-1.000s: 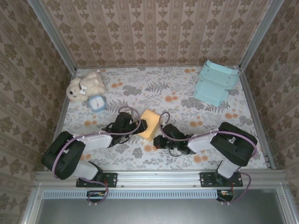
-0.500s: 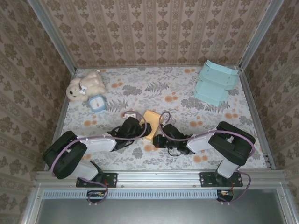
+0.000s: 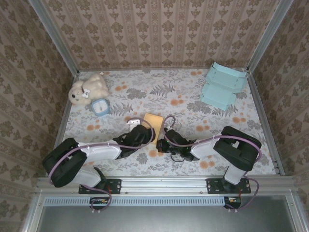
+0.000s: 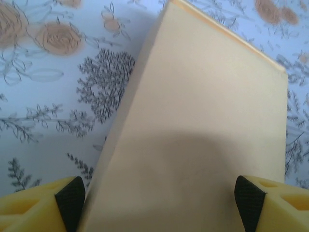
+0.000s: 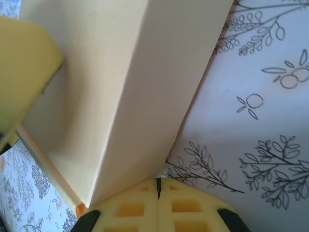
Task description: Fold the paper box
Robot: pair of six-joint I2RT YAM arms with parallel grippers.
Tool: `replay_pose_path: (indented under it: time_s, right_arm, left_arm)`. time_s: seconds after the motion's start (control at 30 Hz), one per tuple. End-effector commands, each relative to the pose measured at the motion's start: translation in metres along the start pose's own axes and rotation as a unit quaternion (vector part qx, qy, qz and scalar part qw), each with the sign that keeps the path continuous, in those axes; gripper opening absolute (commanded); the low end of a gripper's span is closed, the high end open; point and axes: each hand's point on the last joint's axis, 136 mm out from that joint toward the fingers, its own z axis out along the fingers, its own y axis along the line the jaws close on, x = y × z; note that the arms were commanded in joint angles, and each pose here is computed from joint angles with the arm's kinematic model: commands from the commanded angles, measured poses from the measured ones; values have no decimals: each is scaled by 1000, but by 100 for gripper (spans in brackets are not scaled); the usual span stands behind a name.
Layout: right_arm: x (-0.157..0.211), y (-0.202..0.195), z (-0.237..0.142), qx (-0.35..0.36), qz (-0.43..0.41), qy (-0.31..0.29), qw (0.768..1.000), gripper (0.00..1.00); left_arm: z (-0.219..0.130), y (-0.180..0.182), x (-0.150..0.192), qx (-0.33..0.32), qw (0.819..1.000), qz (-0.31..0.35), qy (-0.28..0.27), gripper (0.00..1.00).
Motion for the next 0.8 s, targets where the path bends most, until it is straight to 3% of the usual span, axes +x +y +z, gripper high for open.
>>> replay_pose_path:
  time_s: [0.0, 0.17, 0.33, 0.57, 0.7, 0.77]
  right_arm:
    - [-27, 47, -5, -65, -7, -60, 996, 0]
    - [-26, 46, -16, -47, -35, -68, 996, 1]
    - [-46, 28, -48, 15, -93, -114, 989, 5]
    - [-104, 15, -88, 148, -243, -119, 951, 38]
    - [-136, 11, -88, 143, -246, -123, 951, 54]
    - [-146, 4, -76, 134, -242, -109, 955, 58]
  left_arm:
    - [-4, -25, -31, 49, 999, -19, -9, 84]
    - [2, 3, -51, 29, 998, -48, -16, 84]
    - [-23, 31, -63, -1, 997, -57, -48, 87]
    - [-59, 37, -43, 20, 996, -62, -57, 87]
    - [-67, 35, -28, 34, 995, -70, -60, 87]
    - [-67, 32, -20, 41, 995, -78, -52, 87]
